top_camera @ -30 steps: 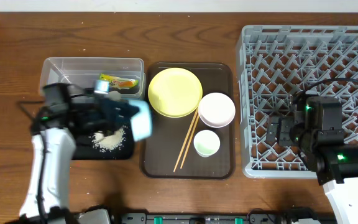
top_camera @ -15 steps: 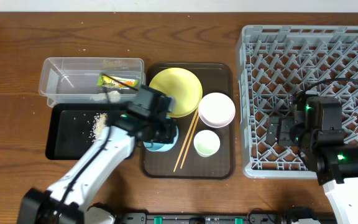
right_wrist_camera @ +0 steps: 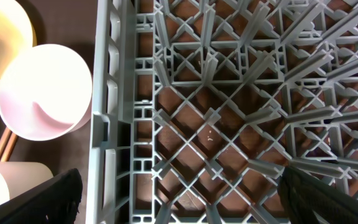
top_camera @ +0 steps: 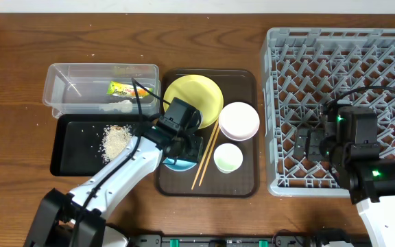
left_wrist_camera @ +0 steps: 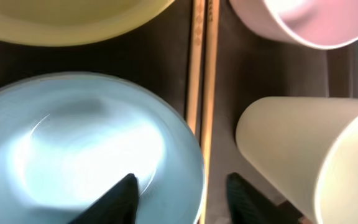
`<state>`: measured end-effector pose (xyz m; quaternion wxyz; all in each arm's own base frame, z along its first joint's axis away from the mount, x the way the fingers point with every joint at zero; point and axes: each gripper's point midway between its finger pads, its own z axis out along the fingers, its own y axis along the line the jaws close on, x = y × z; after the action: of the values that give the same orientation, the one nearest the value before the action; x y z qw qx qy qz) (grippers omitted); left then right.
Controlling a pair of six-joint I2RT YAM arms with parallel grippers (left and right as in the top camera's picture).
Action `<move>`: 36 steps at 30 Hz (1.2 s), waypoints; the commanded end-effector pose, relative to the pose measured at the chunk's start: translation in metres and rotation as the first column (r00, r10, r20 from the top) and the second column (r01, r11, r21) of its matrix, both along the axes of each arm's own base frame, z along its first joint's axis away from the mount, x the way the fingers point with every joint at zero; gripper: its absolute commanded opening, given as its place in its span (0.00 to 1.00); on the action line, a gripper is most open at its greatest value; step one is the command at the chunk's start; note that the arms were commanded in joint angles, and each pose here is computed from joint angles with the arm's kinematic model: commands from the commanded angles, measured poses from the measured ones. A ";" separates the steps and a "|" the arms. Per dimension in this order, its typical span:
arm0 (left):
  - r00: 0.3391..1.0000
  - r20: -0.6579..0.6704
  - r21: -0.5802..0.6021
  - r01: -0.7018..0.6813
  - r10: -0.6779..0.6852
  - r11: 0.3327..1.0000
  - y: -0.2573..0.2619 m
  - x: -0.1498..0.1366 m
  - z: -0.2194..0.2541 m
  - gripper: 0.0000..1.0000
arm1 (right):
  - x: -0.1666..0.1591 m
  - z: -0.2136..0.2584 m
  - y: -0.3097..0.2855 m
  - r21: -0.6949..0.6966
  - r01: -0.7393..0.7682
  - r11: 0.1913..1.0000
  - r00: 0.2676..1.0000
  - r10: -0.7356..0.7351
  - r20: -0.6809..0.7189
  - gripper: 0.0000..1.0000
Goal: Sort waste into correct bins and load items into the dishwasher rack
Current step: 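Set the empty blue bowl back on the brown tray, then grasp the white cup with the left gripper and lift it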
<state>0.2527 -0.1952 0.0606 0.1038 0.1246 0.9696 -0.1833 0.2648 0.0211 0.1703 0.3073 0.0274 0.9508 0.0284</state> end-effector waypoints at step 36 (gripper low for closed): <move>0.994 0.081 -0.063 0.082 -0.077 0.995 -0.051 0.003 0.025 0.06 | 0.007 0.010 -0.002 0.007 0.016 1.000 0.999 -0.016 0.036 0.99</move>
<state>0.2418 -0.2474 0.0561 0.0943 0.1762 0.9598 -0.1970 0.2665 0.0212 0.1715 0.3112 0.0274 0.9495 0.0289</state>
